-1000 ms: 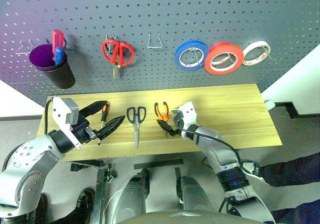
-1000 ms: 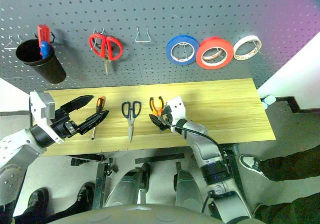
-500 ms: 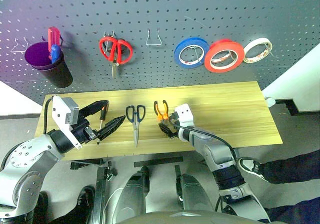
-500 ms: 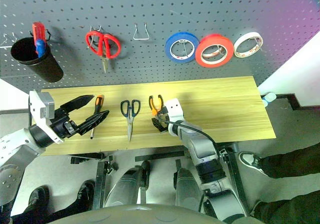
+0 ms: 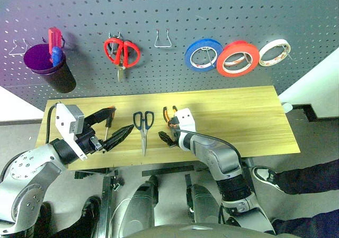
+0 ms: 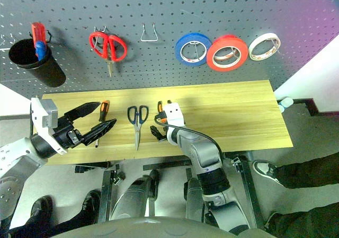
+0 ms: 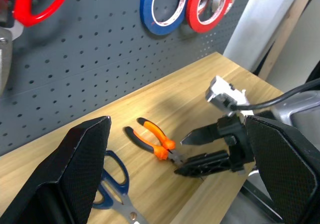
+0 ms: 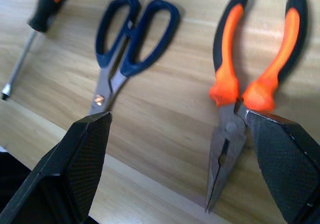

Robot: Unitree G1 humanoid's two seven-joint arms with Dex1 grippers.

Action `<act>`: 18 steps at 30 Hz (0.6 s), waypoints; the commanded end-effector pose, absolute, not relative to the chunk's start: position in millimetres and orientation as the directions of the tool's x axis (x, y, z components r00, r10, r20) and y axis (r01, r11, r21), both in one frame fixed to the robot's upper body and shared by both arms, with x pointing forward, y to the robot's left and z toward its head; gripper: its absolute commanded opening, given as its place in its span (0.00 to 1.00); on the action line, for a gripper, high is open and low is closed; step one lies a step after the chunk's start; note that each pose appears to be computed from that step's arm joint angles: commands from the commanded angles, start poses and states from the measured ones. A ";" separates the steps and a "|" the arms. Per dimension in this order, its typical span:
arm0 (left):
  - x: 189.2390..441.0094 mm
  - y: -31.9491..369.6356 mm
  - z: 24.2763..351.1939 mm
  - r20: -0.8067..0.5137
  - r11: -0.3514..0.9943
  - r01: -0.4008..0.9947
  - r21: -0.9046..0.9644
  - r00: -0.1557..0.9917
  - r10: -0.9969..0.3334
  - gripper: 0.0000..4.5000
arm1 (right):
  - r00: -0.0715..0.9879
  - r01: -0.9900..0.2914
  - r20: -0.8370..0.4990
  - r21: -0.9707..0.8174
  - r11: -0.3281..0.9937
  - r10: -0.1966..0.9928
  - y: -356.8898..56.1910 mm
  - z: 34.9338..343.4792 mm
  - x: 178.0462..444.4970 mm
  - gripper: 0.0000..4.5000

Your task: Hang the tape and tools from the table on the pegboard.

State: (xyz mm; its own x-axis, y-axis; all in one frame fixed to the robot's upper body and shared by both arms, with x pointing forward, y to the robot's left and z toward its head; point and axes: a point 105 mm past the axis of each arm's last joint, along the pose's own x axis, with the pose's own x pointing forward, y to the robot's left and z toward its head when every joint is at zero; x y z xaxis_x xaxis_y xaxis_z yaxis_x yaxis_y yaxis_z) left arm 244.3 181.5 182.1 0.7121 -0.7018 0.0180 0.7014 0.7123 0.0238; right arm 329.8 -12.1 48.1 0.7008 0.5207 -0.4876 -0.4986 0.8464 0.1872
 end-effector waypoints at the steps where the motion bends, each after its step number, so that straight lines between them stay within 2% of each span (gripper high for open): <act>1: 239.4 180.5 191.3 0.030 0.708 0.703 0.060 0.708 -0.705 1.00 | 0.706 -0.505 -0.475 0.182 0.844 0.525 -1.7 54.6 333.4 0.99; 18: 239.1 179.4 191.6 0.023 0.706 0.705 0.064 0.707 -0.707 1.00 | 0.797 -0.388 -0.457 0.114 0.915 0.395 -23.7 66.4 366.5 0.99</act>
